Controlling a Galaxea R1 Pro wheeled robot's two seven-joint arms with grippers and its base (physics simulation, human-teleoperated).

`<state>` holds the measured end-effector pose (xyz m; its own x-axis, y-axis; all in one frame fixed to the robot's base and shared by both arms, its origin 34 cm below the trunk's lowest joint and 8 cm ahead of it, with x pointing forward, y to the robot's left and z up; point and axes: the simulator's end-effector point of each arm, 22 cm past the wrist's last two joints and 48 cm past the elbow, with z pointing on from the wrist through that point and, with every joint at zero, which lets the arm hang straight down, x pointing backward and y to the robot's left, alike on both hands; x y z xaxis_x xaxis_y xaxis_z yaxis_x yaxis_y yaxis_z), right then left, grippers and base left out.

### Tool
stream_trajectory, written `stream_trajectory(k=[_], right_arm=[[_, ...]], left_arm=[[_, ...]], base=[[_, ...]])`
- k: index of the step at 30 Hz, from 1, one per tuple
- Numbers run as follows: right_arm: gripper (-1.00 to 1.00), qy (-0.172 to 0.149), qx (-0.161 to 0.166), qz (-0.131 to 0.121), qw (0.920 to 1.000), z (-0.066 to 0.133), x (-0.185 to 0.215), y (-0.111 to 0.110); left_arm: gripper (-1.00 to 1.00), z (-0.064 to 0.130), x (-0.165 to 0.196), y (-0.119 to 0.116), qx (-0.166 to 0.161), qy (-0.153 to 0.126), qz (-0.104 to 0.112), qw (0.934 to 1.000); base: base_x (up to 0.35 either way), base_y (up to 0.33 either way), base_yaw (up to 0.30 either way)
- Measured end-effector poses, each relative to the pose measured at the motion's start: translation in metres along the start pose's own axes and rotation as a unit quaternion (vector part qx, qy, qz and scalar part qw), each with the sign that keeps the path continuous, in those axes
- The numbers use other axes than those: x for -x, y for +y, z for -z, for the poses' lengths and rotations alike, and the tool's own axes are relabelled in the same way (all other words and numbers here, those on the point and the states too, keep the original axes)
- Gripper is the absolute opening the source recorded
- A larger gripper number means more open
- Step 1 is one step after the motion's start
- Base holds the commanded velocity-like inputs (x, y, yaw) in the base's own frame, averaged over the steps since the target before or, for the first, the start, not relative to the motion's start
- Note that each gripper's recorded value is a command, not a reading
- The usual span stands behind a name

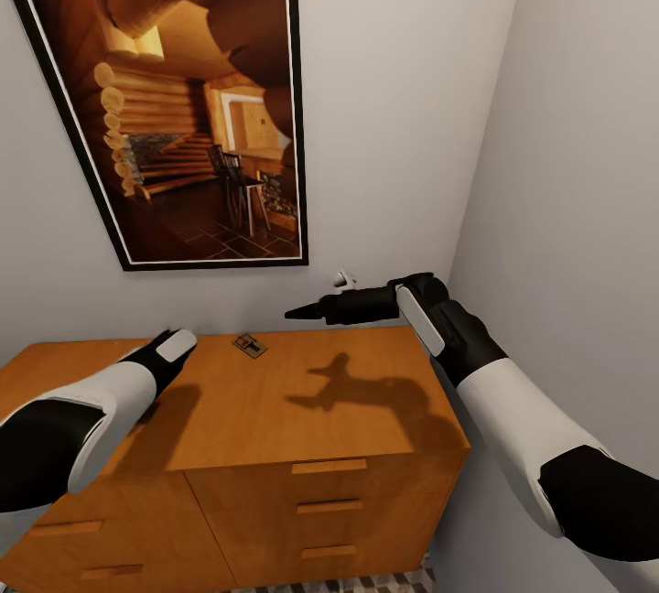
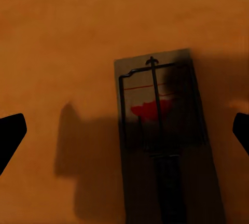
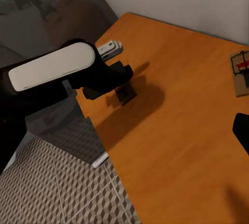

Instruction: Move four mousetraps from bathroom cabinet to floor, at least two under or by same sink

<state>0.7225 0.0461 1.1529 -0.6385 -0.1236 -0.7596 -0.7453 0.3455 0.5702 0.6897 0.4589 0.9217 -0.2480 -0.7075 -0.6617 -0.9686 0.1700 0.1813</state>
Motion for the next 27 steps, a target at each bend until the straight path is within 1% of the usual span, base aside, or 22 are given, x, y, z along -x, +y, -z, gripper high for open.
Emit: stream_trajectory(k=[23,27], right_arm=[[1.0,0.0,-0.002,0.0,1.0,0.0,0.0,0.0],[1.0,0.0,-0.007,0.001,1.0,0.0,0.0,-0.002]], left_arm=[[1.0,-0.011,-0.015,0.007,0.003,0.006,-0.01,0.9999],[1.0,-0.012,-0.014,0.004,-0.005,-0.002,-0.016,0.9999]], base=[[0.0,0.0,0.0],[0.0,0.0,0.0]])
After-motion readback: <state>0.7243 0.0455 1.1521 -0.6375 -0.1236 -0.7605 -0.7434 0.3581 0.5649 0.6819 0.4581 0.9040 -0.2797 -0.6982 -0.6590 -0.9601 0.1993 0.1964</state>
